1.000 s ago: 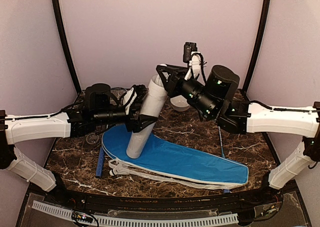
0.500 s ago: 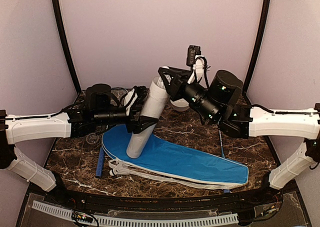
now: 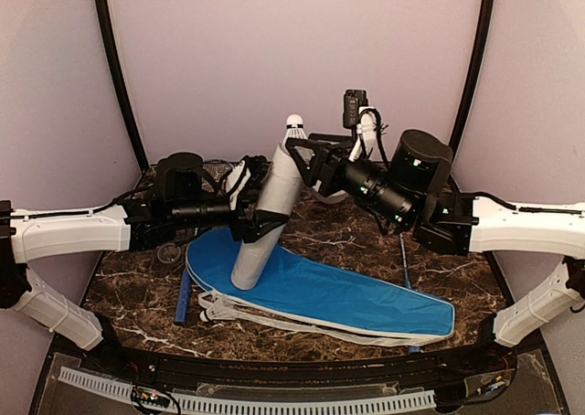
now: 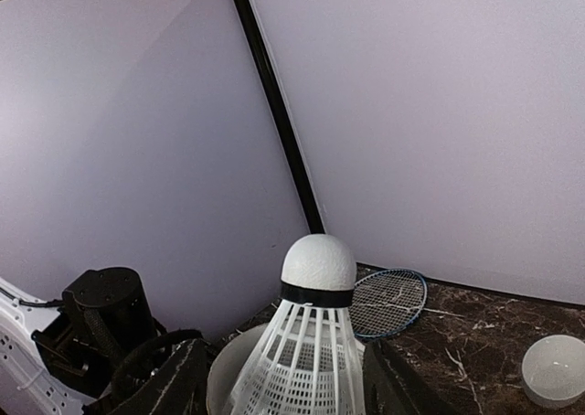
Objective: Pack up the badminton gear
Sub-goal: Place the shuttlecock in the shuttle tube, then adjust the shuttlecock in the shuttle tube.
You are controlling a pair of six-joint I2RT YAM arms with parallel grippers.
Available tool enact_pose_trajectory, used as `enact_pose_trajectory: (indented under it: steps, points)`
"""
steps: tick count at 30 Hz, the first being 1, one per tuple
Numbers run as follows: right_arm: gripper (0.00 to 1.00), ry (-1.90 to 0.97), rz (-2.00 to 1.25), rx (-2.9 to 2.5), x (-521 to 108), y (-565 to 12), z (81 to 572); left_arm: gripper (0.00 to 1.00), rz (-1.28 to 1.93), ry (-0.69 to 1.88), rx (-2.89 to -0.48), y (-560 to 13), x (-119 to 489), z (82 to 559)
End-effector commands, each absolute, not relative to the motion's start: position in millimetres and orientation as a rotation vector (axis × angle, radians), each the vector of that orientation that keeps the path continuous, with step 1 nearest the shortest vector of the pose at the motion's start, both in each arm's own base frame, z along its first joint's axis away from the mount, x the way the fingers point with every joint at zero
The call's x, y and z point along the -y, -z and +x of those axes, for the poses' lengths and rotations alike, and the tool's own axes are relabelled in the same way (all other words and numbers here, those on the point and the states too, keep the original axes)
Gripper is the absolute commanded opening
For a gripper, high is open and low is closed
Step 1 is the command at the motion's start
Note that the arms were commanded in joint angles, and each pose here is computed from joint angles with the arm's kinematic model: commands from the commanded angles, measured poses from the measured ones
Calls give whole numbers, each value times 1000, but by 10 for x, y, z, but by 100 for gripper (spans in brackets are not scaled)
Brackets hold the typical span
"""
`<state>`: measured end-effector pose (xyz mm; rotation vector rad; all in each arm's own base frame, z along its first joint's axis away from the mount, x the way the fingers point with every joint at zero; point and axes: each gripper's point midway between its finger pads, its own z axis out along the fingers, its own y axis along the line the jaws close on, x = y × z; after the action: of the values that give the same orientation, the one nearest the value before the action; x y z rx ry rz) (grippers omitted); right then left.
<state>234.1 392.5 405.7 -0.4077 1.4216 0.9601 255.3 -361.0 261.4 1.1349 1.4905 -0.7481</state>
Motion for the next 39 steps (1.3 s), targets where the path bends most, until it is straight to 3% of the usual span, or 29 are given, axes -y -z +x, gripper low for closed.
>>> enact_pose_trajectory:
  steps: [1,8,17,29,39]
  points:
    - [62,-979,-451,-1444,-3896,-4086,2220,68,1157,757,-1553,-2442,3593,2540]
    - [72,-916,-516,-1562,-3721,-4308,2197,68,1235,692,-1539,-2339,3605,2498]
    - [74,-995,-729,-1850,-3236,-4368,2090,68,1355,706,-1504,-2277,3736,2260]
    - [70,-1108,-981,-1963,-3298,-4176,1836,68,1467,745,-1490,-2129,3906,1977]
    - [58,-1103,-1016,-1953,-3396,-4081,1895,68,1472,739,-1489,-2114,3918,1953]
